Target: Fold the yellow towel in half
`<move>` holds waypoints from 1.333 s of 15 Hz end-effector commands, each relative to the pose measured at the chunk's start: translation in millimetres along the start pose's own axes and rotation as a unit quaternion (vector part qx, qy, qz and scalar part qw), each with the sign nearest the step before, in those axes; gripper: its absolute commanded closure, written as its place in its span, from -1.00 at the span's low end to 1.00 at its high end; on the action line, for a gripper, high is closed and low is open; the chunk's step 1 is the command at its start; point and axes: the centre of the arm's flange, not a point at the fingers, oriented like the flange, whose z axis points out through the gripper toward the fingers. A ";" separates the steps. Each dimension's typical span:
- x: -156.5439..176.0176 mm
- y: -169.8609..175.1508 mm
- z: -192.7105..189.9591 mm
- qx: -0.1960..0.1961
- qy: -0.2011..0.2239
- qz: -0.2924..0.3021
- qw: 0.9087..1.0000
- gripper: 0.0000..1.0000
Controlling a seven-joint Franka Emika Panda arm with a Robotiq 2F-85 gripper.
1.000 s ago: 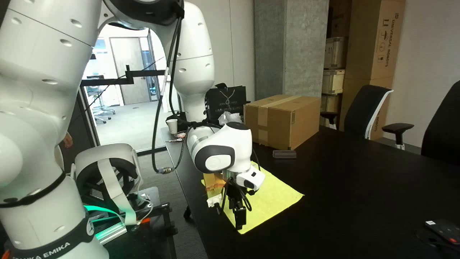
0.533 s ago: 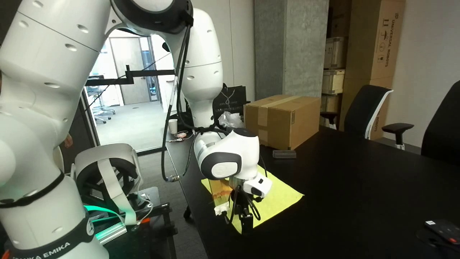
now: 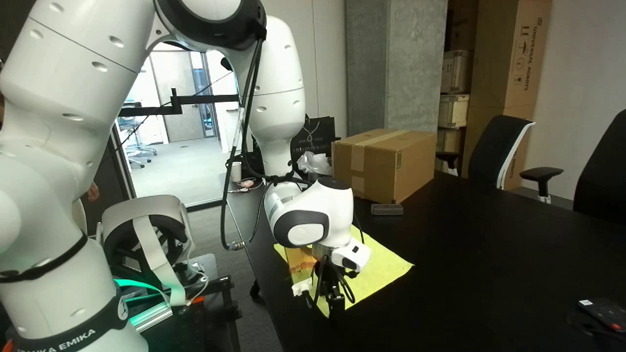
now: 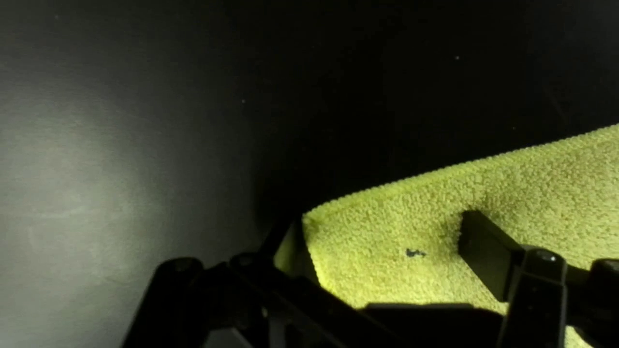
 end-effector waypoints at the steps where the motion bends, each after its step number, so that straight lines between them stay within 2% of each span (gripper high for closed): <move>1: 2.2 -5.0 -8.0 -0.002 0.014 -0.012 1.000 -0.18; 7: 7.2 -14.1 -36.2 -0.010 0.022 -0.039 0.999 0.77; 9: 7.8 -14.7 -44.0 -0.010 0.020 -0.049 0.999 0.91; 11: 9.6 -14.7 -49.7 -0.009 0.015 -0.055 0.998 0.95; 13: 13.7 -15.1 -53.2 -0.007 0.008 -0.059 0.998 0.86; 16: 20.6 -14.7 -64.1 -0.005 0.004 -0.065 0.998 0.86; 20: 59.7 -20.0 -93.5 0.002 0.026 -0.061 0.998 0.90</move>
